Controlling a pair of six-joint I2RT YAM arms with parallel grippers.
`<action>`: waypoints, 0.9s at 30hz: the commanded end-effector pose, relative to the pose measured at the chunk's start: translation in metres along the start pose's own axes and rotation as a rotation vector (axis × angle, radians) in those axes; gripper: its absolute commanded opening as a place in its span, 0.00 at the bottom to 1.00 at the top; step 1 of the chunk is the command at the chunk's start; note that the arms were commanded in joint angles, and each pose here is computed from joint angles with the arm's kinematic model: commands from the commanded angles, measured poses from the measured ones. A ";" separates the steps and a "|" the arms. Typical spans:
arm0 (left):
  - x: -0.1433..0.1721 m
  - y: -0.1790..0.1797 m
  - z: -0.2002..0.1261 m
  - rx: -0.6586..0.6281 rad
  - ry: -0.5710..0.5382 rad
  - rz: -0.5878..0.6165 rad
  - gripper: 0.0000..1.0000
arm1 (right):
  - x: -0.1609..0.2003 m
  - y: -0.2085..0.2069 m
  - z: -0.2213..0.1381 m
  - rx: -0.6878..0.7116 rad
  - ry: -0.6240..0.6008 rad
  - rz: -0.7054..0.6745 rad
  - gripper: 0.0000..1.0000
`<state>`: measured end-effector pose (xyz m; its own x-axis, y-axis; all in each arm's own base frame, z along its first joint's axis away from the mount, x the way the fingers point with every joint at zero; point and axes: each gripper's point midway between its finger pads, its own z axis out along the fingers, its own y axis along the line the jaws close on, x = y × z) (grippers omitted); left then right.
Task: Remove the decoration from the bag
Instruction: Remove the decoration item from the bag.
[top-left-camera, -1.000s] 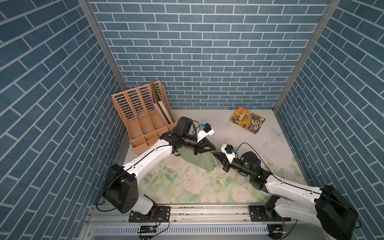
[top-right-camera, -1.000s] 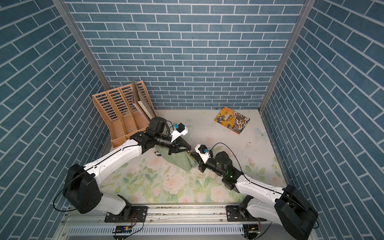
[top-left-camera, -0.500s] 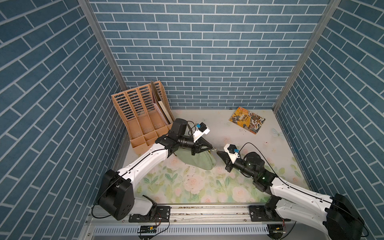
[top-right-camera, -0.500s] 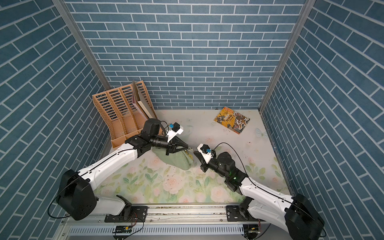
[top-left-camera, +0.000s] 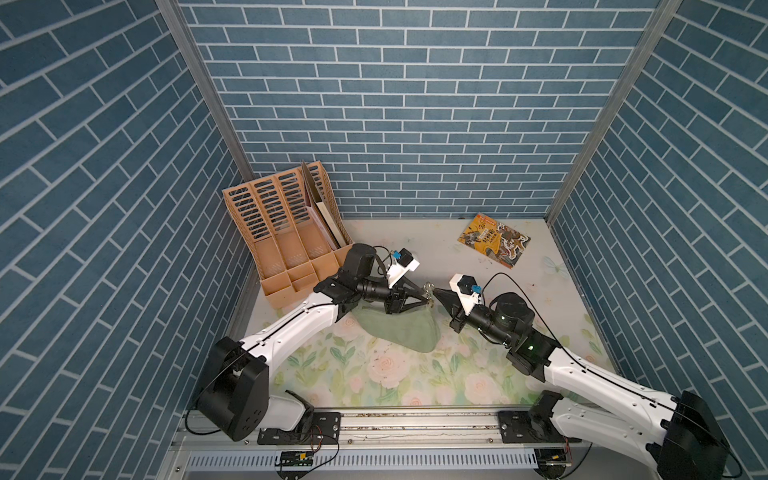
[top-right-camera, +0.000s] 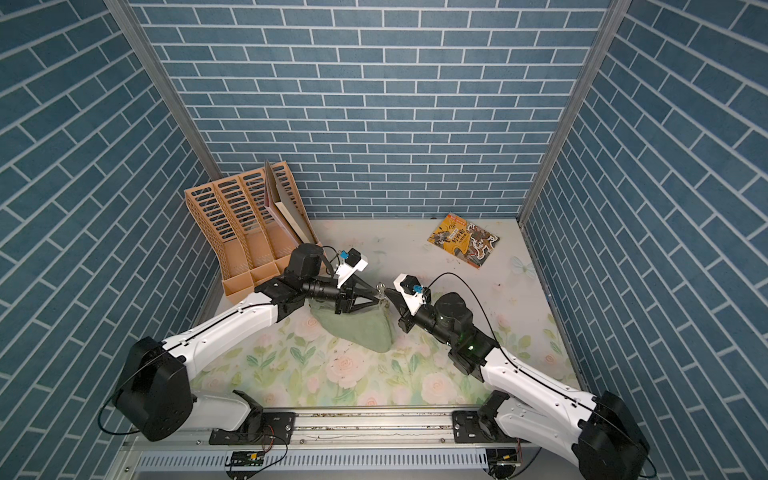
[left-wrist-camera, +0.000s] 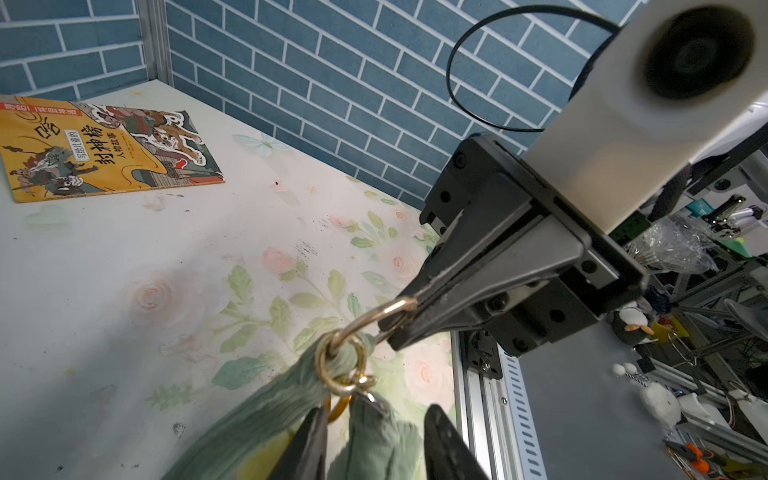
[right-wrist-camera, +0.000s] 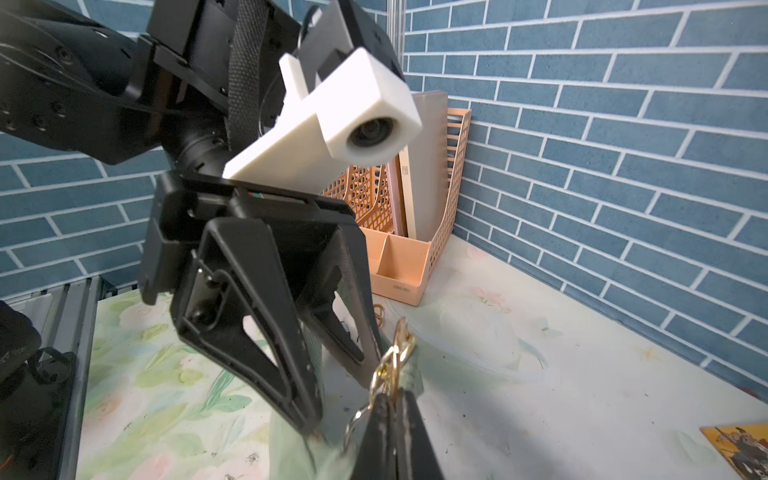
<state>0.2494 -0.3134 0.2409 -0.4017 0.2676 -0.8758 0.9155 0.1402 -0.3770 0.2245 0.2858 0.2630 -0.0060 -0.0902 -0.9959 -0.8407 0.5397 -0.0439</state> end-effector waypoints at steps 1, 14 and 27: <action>-0.009 -0.003 -0.003 -0.012 -0.029 0.023 0.46 | -0.028 0.001 -0.001 -0.012 -0.060 -0.032 0.00; -0.020 -0.011 0.003 -0.124 -0.135 0.019 0.57 | -0.059 0.003 -0.004 -0.029 -0.117 -0.024 0.00; -0.044 -0.003 0.003 -0.149 -0.194 -0.011 0.29 | -0.071 0.006 -0.010 -0.041 -0.143 -0.014 0.00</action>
<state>0.2622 -0.3247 0.2623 -0.4115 0.1091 -0.9049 0.8793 0.3085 -0.3627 0.2193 0.2887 0.3051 0.0396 -0.0366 -0.9985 -0.8566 0.5133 -0.0528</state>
